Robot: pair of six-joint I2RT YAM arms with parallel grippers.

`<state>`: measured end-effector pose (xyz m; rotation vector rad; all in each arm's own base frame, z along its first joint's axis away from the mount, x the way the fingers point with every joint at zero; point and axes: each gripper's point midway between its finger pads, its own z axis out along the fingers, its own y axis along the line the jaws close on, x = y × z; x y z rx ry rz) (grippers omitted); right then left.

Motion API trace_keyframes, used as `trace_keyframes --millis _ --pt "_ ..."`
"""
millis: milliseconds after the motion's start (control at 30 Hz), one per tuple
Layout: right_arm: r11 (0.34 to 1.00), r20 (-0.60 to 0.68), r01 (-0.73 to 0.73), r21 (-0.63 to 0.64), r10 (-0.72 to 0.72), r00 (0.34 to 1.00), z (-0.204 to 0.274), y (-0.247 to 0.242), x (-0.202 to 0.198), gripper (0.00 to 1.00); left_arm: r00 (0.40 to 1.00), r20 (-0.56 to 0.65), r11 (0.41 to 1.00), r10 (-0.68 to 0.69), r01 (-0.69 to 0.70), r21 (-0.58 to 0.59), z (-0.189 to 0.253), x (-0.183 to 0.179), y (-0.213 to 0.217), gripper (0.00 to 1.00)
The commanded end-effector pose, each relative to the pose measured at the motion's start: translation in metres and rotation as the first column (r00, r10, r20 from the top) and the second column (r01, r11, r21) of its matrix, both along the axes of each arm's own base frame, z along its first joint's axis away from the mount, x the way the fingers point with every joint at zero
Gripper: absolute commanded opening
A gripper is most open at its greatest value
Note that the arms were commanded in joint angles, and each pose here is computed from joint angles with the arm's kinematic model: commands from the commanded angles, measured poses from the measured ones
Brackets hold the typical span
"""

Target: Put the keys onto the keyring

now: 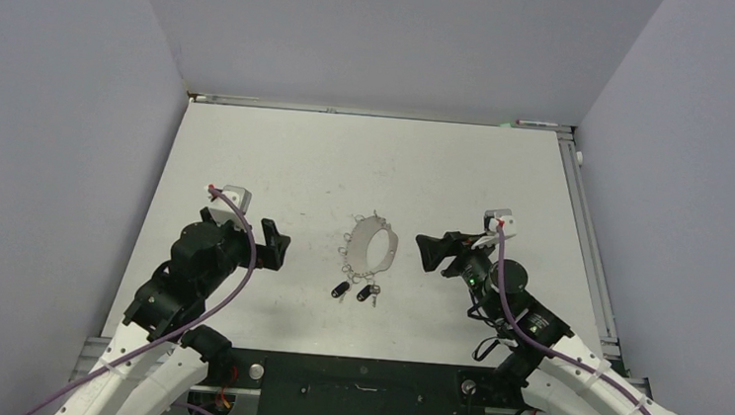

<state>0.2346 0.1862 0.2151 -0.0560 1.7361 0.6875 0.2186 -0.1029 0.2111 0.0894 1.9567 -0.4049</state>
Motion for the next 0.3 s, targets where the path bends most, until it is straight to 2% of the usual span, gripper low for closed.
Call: trace_keyframes --millis 0,133,267 --pt "0.996 0.019 -0.006 0.093 0.004 1.0 0.017 0.002 -0.004 0.7 0.997 0.076 0.998 -0.032 0.036 -0.046 0.02 0.004 -0.007 0.96" --pt "0.989 0.07 -0.02 0.144 0.01 0.998 0.022 0.0 -0.012 0.69 0.996 0.068 0.997 -0.052 0.056 -0.051 0.018 0.002 -0.011 0.96" --pt "0.991 0.012 0.066 0.113 -0.067 0.998 0.017 -0.011 -0.007 0.73 0.996 0.068 0.997 -0.049 0.053 -0.051 0.019 0.003 -0.01 0.96"
